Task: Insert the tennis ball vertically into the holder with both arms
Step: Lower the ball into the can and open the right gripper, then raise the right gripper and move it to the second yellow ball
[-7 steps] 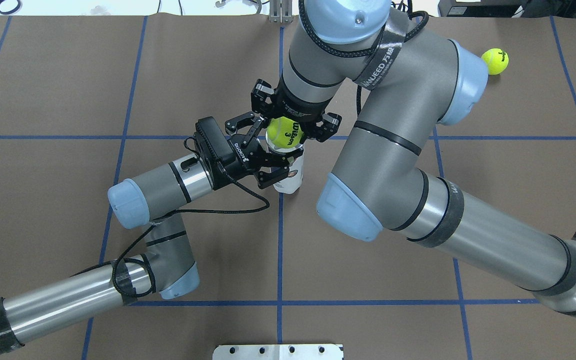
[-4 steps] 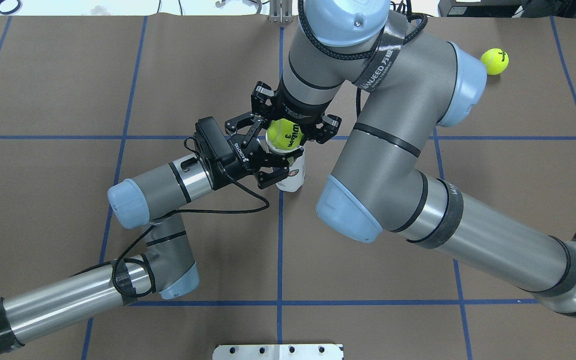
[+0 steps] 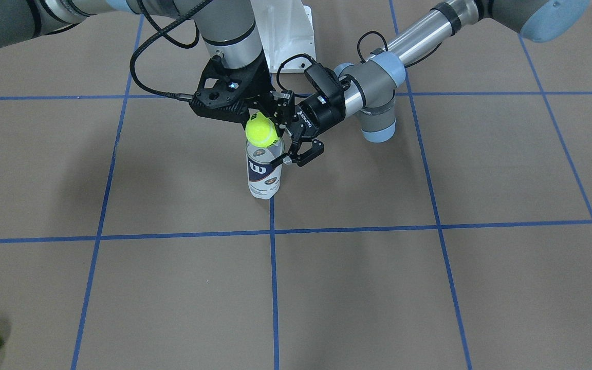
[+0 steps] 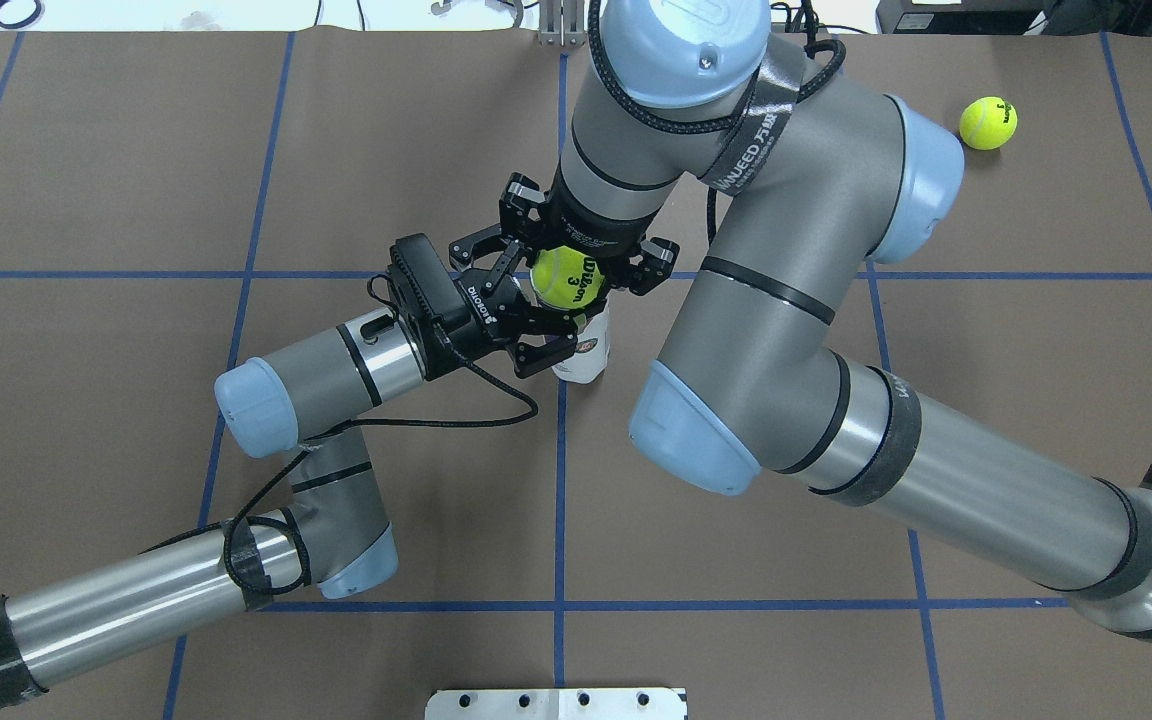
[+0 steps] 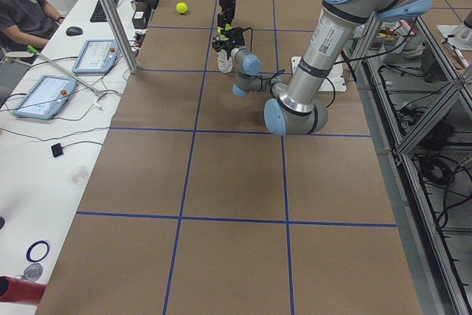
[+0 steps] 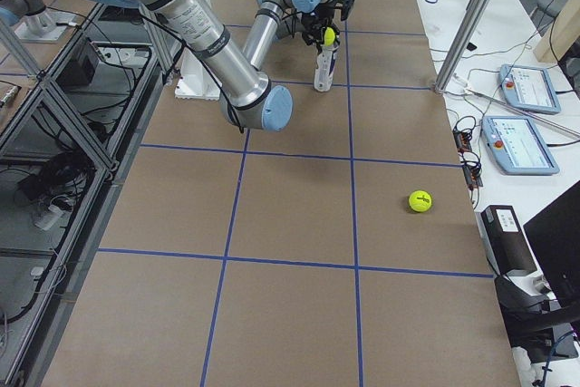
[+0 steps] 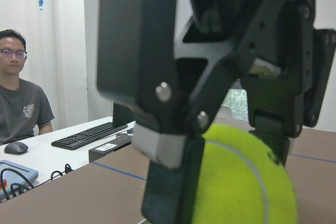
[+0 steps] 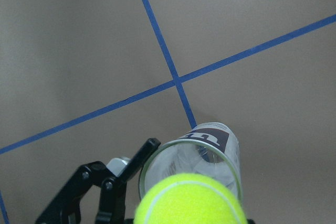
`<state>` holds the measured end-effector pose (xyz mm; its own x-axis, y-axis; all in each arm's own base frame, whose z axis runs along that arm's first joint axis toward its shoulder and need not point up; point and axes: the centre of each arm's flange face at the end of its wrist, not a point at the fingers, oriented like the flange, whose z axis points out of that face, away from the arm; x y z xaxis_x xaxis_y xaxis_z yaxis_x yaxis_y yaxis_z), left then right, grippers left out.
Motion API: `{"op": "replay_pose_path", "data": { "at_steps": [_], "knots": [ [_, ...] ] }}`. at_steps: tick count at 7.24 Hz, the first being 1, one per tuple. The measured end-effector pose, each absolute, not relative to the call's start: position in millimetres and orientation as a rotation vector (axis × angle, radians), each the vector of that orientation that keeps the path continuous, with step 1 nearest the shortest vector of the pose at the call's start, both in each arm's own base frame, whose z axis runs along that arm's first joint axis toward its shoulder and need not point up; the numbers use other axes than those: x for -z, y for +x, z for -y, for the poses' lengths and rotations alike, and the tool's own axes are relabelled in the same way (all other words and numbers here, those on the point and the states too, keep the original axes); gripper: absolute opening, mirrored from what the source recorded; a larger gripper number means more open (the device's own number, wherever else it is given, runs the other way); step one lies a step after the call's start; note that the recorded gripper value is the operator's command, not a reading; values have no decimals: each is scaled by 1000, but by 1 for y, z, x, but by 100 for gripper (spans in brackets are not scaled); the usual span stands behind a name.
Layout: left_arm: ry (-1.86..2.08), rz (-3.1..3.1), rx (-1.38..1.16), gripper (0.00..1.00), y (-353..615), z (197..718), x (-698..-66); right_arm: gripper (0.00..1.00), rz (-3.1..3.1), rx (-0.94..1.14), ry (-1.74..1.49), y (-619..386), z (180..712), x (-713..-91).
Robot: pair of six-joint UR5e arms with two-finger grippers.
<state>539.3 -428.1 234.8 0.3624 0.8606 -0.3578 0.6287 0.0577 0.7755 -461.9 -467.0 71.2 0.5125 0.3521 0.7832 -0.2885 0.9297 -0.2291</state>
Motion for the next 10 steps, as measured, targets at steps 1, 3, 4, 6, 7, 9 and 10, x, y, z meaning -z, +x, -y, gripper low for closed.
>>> {"op": "replay_pose_path", "data": {
  "at_steps": [1, 3, 4, 6, 7, 9, 10],
  "knots": [
    [1652, -1348, -299, 88, 539, 428, -235, 98, 958, -386, -70, -462, 467, -71],
    [1652, -1348, -299, 88, 539, 428, -235, 99, 955, -386, -70, -462, 467, -73],
    [1652, -1348, -299, 88, 539, 428, -235, 99, 952, -387, -71, -462, 467, -75],
    [1651, -1350, -301, 88, 541, 426, -235, 99, 950, -388, -72, -462, 467, -78],
    [1650, -1352, -303, 88, 542, 425, -235, 99, 950, -389, -72, -460, 467, -80],
    [1649, -1355, -304, 88, 543, 423, -235, 99, 940, -408, -71, -428, 483, -109],
    [1649, -1356, -304, 88, 543, 423, -235, 99, 930, -399, -73, -393, 503, -136]
  ]
}}
